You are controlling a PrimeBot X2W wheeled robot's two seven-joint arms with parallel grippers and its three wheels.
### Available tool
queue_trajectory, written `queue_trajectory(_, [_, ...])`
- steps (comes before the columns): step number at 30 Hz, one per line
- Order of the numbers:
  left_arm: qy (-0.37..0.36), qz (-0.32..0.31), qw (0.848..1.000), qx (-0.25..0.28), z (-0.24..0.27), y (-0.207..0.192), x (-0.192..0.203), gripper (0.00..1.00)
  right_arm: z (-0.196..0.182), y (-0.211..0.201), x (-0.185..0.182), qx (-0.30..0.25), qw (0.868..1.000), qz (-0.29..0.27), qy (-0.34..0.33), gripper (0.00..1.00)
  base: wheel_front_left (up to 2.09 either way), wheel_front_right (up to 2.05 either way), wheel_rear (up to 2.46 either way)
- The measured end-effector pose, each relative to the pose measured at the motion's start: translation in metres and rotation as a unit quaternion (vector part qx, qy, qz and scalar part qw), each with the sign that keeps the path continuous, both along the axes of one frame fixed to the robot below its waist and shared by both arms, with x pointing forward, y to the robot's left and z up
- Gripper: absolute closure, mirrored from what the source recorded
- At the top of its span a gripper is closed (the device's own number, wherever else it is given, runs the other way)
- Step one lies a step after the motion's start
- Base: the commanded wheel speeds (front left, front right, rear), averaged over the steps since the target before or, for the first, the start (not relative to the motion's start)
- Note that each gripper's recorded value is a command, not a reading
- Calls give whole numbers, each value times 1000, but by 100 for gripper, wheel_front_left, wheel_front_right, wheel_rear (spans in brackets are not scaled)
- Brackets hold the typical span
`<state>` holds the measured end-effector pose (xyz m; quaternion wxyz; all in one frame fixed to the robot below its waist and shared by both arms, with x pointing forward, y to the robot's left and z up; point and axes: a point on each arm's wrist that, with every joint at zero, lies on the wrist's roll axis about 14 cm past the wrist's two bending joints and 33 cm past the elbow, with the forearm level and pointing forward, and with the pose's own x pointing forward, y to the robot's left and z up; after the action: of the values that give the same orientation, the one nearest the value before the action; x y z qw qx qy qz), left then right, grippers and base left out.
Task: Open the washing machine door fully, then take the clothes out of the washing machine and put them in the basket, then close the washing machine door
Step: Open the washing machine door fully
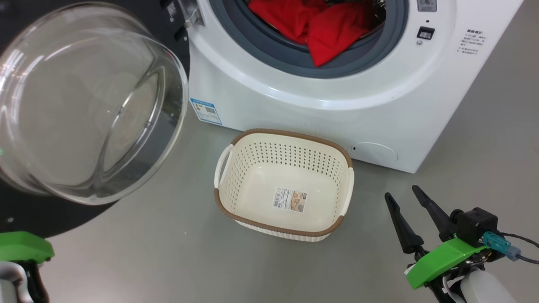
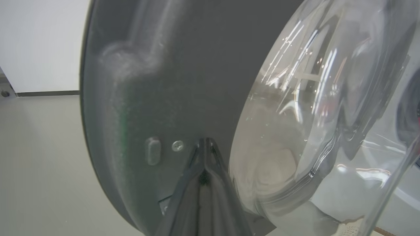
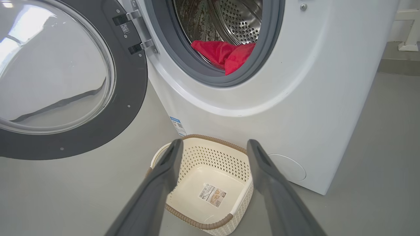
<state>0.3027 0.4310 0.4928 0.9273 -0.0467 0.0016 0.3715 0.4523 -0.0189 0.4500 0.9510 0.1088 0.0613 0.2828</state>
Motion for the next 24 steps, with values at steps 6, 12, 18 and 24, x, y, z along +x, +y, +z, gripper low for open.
queue_trajectory(6, [12, 12, 1000, 2, -2, 12, 8, 100, -6, -3, 7, 0, 1000, -3, 4, 0, 0, 0, 0])
queue_trajectory(12, [21, 27, 999, 3, -2, 26, 14, 100, -11, -6, 12, -2, 1000, -6, 7, 0, 0, 0, 0])
queue_trajectory(18, [30, 35, 999, 11, -1, 35, 18, 100, -17, -6, 14, -2, 1000, -7, 14, 0, 0, 0, 0])
queue_trajectory(24, [35, 42, 998, 13, 0, 40, 19, 100, -20, -7, 16, -2, 1000, -7, 16, 0, 0, 0, 0])
